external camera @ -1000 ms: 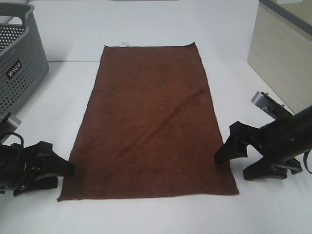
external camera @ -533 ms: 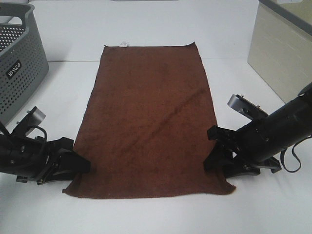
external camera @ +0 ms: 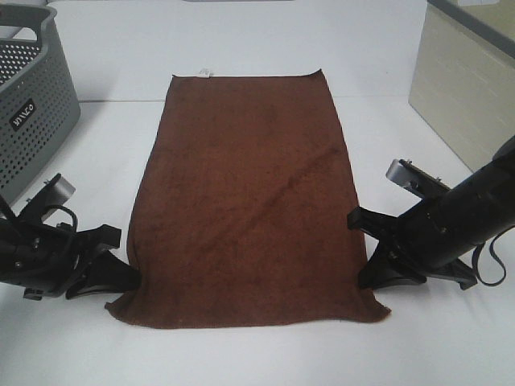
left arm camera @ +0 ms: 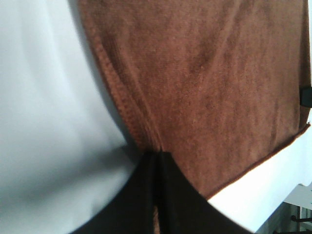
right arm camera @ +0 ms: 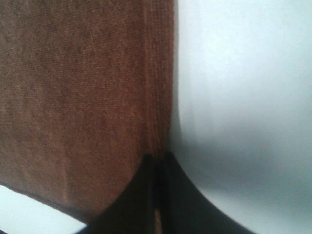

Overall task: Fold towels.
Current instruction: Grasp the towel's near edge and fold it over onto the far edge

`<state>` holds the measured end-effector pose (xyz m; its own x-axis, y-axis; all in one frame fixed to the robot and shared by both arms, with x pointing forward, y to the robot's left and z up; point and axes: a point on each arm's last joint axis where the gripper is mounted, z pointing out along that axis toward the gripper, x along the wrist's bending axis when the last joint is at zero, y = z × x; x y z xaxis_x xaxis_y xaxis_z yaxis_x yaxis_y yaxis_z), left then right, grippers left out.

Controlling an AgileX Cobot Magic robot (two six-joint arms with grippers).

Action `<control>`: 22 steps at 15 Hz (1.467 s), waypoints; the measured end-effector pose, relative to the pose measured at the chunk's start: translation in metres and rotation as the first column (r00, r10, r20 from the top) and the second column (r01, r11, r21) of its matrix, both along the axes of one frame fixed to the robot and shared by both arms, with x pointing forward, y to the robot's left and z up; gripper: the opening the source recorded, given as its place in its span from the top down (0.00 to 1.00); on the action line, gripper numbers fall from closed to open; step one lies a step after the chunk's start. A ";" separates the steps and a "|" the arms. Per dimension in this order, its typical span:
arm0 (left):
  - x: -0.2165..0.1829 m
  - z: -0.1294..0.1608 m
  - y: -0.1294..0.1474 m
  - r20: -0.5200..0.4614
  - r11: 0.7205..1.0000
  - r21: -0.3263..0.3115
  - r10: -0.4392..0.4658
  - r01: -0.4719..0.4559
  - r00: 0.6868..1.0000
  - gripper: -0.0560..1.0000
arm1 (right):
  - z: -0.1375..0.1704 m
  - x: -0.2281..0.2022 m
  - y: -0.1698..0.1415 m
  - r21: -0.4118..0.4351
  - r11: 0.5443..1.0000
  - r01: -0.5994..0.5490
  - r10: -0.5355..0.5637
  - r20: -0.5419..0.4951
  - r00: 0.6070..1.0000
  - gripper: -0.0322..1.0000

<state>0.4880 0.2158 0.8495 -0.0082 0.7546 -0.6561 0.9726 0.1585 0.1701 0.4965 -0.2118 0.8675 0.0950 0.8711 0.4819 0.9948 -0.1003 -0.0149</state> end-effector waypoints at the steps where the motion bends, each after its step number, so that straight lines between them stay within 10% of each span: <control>1: -0.002 0.005 0.000 0.002 1.000 -0.002 0.001 -0.001 1.000 0.95 | 0.006 -0.002 0.001 0.012 1.000 -0.005 0.005 -0.003 1.000 0.97; 13: -0.093 0.019 0.010 -0.076 1.000 0.014 -0.026 0.027 0.997 0.95 | 0.026 -0.091 -0.014 0.004 1.000 -0.015 0.016 -0.096 0.995 0.97; 22: -0.062 0.032 0.007 -0.045 0.999 -0.021 0.045 -0.046 0.998 0.95 | 0.066 -0.039 -0.003 0.038 0.996 -0.083 0.079 0.084 0.993 0.97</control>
<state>0.4263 0.2224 0.8813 -0.0718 0.7379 -0.6711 0.9707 0.2065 0.1232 0.4574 -0.2151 0.9336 -0.0168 0.8533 0.5211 0.9977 -0.0203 0.0653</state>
